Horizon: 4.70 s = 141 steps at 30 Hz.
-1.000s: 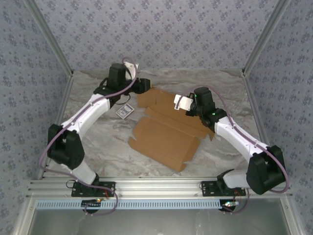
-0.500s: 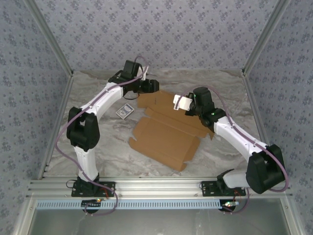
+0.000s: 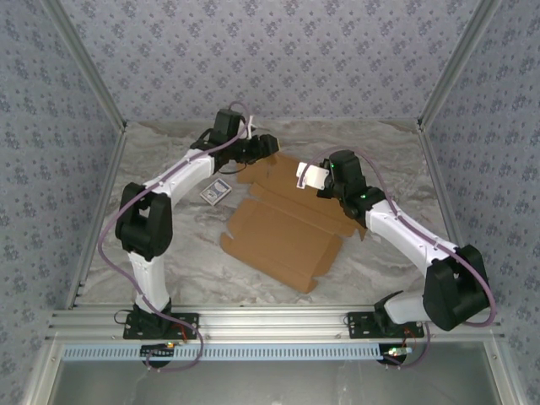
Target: Fold the paper box
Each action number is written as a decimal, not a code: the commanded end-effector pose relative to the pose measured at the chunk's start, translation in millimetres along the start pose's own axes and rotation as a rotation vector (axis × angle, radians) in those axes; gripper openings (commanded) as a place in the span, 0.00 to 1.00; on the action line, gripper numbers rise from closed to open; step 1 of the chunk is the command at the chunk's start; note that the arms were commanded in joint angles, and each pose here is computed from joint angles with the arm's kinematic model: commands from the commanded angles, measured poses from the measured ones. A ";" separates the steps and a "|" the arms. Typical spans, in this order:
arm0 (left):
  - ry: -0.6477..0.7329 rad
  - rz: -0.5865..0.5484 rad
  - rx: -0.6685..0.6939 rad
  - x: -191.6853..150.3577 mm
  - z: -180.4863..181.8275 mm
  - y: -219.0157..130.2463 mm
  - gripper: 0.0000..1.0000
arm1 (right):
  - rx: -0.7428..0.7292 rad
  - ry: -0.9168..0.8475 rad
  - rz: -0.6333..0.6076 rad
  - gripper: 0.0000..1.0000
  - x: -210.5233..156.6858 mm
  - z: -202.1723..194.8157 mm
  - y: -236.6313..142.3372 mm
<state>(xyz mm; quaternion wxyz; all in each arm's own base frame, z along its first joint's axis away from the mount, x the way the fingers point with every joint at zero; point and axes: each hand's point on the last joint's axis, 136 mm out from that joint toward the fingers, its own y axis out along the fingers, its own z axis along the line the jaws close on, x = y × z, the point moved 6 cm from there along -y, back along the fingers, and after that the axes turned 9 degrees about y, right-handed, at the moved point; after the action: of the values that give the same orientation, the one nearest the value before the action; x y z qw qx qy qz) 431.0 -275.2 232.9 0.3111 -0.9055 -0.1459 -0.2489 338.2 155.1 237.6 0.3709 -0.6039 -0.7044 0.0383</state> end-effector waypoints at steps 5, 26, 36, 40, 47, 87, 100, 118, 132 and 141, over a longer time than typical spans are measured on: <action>-0.026 -0.070 -0.070 5.1 -20.0 -7.0 0.43 | -0.025 0.006 -0.045 0.00 11.8 -5.3 2.3; 0.029 -0.133 0.015 4.3 -10.0 -42.7 0.49 | -0.040 -0.001 -0.033 0.00 10.5 -12.6 -6.2; 0.299 -0.164 0.170 -50.6 29.3 -94.7 0.64 | 0.143 0.122 0.005 0.00 -4.5 -22.3 -15.5; 0.381 -0.118 0.142 -71.3 45.4 -77.0 0.65 | 0.227 0.200 0.033 0.00 -11.6 -25.7 -12.3; 0.561 -0.008 0.185 -83.8 52.3 -24.9 0.65 | 0.280 0.288 0.056 0.00 -18.0 -37.9 -4.8; 0.406 0.058 -0.023 -108.1 41.0 44.8 0.48 | 0.144 0.331 0.065 0.00 -13.6 -45.5 1.4; 0.425 0.122 0.060 -130.8 59.9 72.8 0.51 | 0.135 0.328 0.042 0.00 -8.4 -41.3 -0.4; 0.551 0.002 0.098 -102.6 20.0 2.1 0.56 | 0.144 0.245 0.017 0.00 -16.6 -40.9 -7.9; 0.427 -0.208 0.337 -57.6 93.4 -109.6 0.60 | 0.146 0.011 -0.097 0.00 -14.5 -32.4 -7.6; 0.296 -0.161 0.475 -13.1 140.9 -121.0 0.60 | 0.115 -0.095 -0.091 0.00 -20.7 -28.6 2.7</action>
<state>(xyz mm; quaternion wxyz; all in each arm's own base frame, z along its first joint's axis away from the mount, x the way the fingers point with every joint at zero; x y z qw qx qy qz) 405.6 -100.5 183.1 0.4945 -0.7495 -0.2328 -0.3736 354.1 125.5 248.2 0.4101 -0.5453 -0.7271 0.0759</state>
